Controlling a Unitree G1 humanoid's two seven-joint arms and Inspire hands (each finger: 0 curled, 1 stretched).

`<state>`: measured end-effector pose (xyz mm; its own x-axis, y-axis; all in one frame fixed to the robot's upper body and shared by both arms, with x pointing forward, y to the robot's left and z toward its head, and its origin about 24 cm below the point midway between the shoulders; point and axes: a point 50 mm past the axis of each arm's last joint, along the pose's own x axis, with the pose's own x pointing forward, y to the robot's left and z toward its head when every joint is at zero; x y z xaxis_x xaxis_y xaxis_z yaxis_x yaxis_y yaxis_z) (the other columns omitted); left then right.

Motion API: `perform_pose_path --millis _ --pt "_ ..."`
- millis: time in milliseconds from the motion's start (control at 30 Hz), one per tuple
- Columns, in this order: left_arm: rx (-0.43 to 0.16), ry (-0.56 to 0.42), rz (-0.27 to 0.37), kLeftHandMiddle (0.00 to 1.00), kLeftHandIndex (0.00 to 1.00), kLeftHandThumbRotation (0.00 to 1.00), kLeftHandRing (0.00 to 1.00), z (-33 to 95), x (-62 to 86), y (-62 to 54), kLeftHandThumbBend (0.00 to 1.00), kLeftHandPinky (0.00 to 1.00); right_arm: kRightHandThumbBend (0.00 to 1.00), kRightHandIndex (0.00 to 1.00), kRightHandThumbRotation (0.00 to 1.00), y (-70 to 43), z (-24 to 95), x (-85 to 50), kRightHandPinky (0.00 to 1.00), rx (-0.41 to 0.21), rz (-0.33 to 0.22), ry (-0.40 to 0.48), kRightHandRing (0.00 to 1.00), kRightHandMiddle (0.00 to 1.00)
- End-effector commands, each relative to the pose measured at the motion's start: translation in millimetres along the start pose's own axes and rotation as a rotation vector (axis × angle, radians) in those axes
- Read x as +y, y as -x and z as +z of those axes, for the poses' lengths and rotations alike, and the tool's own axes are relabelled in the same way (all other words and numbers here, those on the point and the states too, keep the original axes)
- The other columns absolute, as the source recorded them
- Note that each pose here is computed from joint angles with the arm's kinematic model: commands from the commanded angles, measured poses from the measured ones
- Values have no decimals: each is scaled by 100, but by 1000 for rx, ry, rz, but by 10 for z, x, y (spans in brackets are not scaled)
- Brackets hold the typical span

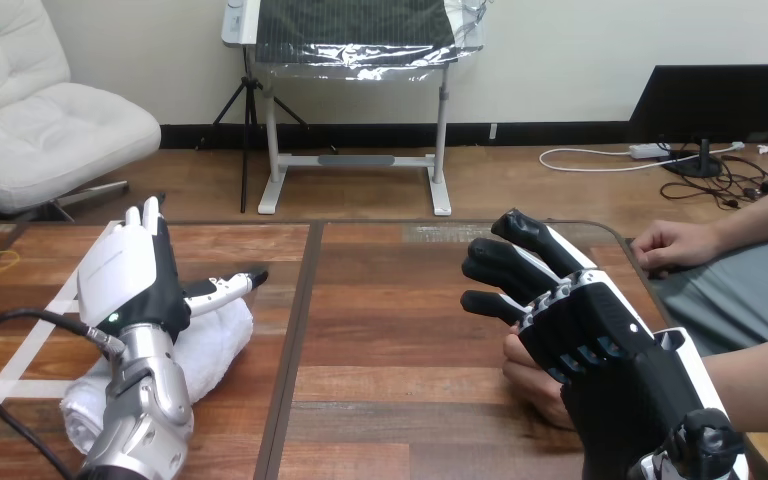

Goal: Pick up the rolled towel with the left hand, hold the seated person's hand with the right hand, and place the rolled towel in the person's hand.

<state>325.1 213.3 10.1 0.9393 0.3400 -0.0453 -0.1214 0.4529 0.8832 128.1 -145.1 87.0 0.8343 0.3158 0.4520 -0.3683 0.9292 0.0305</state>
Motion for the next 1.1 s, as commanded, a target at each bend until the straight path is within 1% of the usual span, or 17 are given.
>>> perform_pose_path --millis 0,400,800,1067 --pt "-59 -29 50 100 97 54 98 226 192 -169 97 95 97 87 100 -83 49 -6 80 -67 -3 7 86 85" --pt "-20 -87 -5 100 98 56 100 210 154 -216 97 96 98 87 100 -82 59 -6 79 -70 -5 8 85 84" --pt "11 -103 -62 100 99 56 100 232 123 -251 96 97 98 86 100 -78 69 -6 78 -71 -6 1 85 83" --pt "25 -82 -94 100 98 53 99 254 104 -265 96 96 99 86 100 -75 79 -7 77 -71 -8 2 84 83"
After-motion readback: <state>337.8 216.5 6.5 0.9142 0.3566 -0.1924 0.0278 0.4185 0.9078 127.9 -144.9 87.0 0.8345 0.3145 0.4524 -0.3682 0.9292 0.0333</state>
